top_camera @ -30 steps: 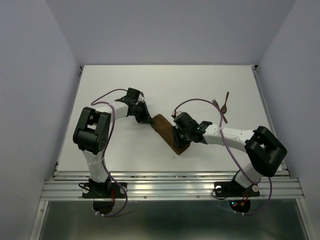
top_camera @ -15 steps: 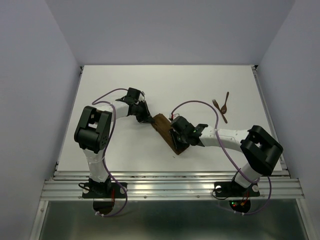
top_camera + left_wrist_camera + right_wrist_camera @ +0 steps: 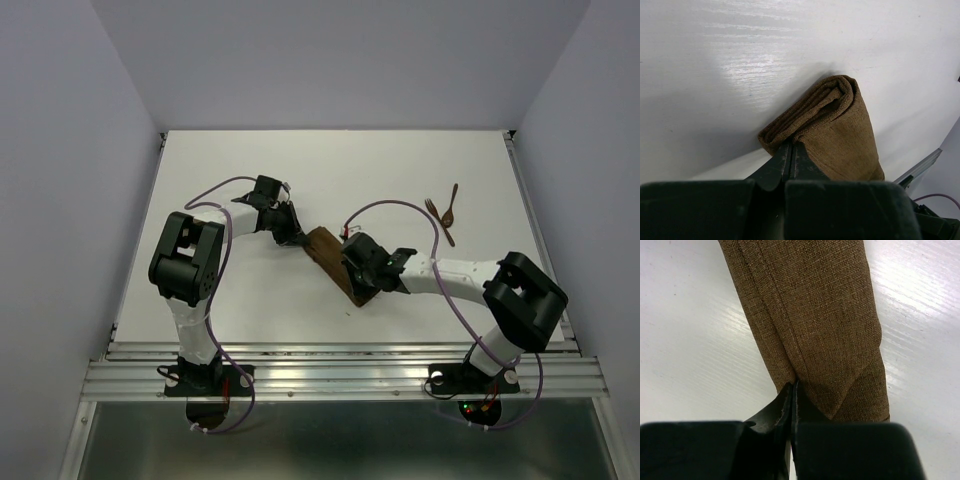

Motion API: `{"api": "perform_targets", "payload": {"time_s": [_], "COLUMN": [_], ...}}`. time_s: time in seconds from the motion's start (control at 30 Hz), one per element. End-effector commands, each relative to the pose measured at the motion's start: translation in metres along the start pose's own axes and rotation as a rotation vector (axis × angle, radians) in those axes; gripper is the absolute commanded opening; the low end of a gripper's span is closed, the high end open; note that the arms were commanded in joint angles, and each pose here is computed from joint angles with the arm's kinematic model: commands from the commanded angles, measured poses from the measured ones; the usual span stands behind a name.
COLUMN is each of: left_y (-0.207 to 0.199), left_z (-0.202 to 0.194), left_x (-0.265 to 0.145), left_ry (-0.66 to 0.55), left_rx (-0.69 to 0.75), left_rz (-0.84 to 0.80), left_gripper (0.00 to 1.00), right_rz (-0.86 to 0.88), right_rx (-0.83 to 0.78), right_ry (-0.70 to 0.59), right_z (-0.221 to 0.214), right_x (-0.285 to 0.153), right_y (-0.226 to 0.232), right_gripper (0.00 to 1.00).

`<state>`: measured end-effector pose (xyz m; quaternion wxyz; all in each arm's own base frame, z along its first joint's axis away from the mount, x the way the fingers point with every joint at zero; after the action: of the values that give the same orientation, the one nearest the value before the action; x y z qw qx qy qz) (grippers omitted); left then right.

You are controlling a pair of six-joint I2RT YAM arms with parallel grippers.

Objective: Fold the napkin into a case and place the utensils inside
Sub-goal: Smooth out the smaller rectangle-folded napkin at the center of the board.

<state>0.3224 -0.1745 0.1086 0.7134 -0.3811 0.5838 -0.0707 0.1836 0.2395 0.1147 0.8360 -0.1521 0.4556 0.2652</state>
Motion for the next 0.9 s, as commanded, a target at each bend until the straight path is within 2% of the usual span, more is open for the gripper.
{"api": "perform_targets", "payload": {"time_s": [0.0, 0.03, 0.07, 0.2, 0.37, 0.5, 0.67, 0.87], "left_y": [-0.002, -0.003, -0.003, -0.005, -0.005, -0.004, -0.006, -0.009], "left_z": [0.002, 0.002, 0.002, 0.003, 0.003, 0.002, 0.001, 0.001], "left_x": [0.001, 0.000, 0.000, 0.001, 0.001, 0.002, 0.003, 0.001], "left_ry": [-0.009, -0.009, -0.008, -0.009, -0.006, -0.004, 0.000, -0.001], "left_rx": [0.036, 0.037, 0.036, 0.041, 0.040, 0.039, 0.045, 0.051], "left_rz": [-0.010, -0.014, -0.013, -0.017, -0.016, -0.011, -0.012, -0.015], "left_gripper": [0.00, 0.00, 0.00, 0.00, 0.00, 0.00, 0.00, 0.00], "right_rz": [-0.019, -0.015, -0.010, -0.019, -0.049, -0.062, -0.057, -0.038], "right_rx": [-0.004, -0.005, -0.009, -0.015, 0.003, 0.018, 0.021, 0.015], "right_ry": [-0.047, -0.049, -0.056, -0.038, -0.049, -0.067, -0.073, -0.119], "right_z": [0.011, 0.012, 0.015, 0.013, 0.013, 0.016, 0.016, 0.022], "right_x": [-0.017, -0.019, -0.020, -0.016, -0.017, -0.018, -0.018, -0.028], "right_y": [0.000, 0.000, 0.001, 0.001, -0.001, -0.002, -0.002, -0.002], "right_gripper": [0.02, 0.07, 0.19, 0.25, 0.24, 0.17, 0.01, 0.01]}}
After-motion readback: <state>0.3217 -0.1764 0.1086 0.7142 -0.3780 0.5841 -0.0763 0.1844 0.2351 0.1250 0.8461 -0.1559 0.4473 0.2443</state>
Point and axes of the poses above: each gripper's point midway between its finger pads, its own x axis out along the fingers, its own y axis along the line the jaws close on, z = x × y, the point moved 10 cm from there along -x, back along the fingers, and after that the axes turned 15 degrees about -x, right-handed, at the moved point
